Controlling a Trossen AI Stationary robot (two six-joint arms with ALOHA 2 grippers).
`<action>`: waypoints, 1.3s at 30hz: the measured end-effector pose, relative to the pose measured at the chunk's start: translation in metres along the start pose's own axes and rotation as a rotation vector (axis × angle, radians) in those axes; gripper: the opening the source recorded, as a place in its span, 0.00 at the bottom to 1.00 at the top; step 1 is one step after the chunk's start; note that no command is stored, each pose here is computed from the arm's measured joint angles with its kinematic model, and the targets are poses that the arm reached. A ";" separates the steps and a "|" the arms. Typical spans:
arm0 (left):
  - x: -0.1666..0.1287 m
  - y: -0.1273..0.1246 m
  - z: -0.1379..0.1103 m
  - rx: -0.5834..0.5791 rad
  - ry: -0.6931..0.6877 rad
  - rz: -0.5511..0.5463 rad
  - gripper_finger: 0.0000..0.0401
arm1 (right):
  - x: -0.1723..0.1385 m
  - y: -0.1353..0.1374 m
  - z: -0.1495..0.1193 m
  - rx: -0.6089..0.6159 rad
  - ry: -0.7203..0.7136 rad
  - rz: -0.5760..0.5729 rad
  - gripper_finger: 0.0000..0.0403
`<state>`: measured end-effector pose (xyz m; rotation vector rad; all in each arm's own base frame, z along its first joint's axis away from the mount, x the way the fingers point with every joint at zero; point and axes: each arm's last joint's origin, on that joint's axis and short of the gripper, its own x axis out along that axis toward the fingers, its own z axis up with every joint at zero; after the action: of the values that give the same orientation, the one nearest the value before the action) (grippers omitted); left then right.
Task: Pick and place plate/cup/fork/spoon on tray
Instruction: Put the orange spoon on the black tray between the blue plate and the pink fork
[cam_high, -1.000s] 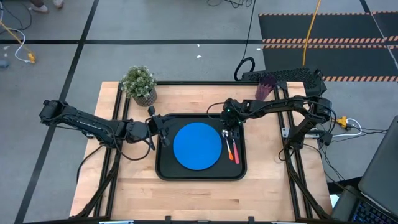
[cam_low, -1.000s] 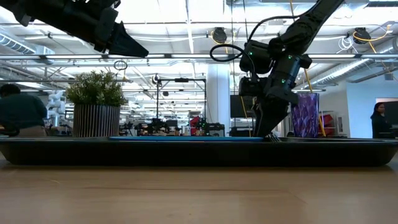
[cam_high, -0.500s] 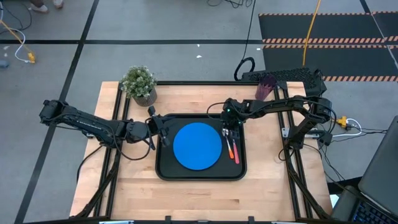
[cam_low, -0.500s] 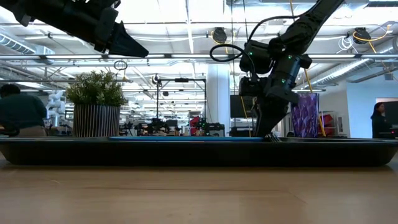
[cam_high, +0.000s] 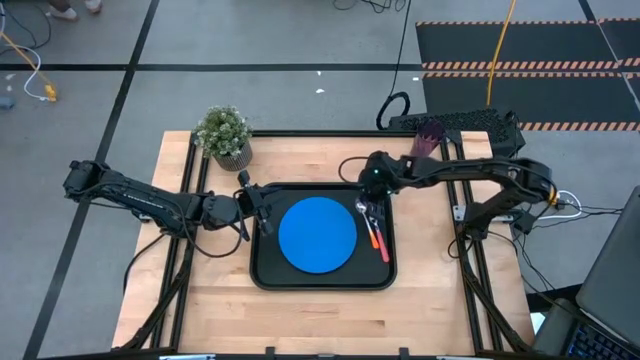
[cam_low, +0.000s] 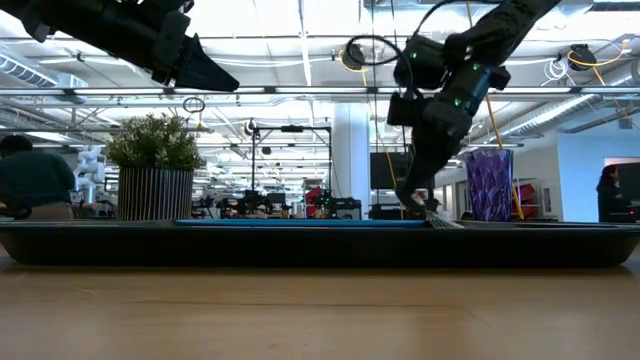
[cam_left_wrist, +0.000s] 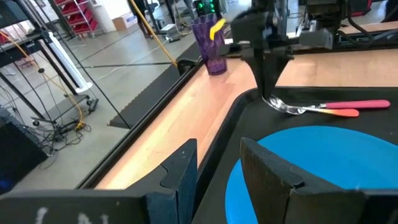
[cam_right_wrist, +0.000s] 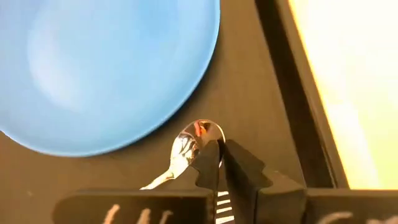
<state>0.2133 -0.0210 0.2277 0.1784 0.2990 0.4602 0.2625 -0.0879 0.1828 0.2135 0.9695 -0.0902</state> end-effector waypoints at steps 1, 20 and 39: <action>0.000 0.000 0.000 0.000 0.000 0.000 0.32 | -0.002 0.000 0.001 0.013 -0.009 -0.001 0.03; 0.000 0.000 0.000 -0.011 -0.001 0.000 0.32 | -0.001 0.018 -0.006 0.310 0.062 -0.057 0.00; 0.000 0.001 0.007 -0.012 -0.060 0.005 0.32 | 0.015 0.020 -0.033 0.477 0.065 -0.126 0.00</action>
<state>0.2151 -0.0213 0.2343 0.1809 0.2373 0.4603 0.2473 -0.0612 0.1552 0.5965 1.0149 -0.4342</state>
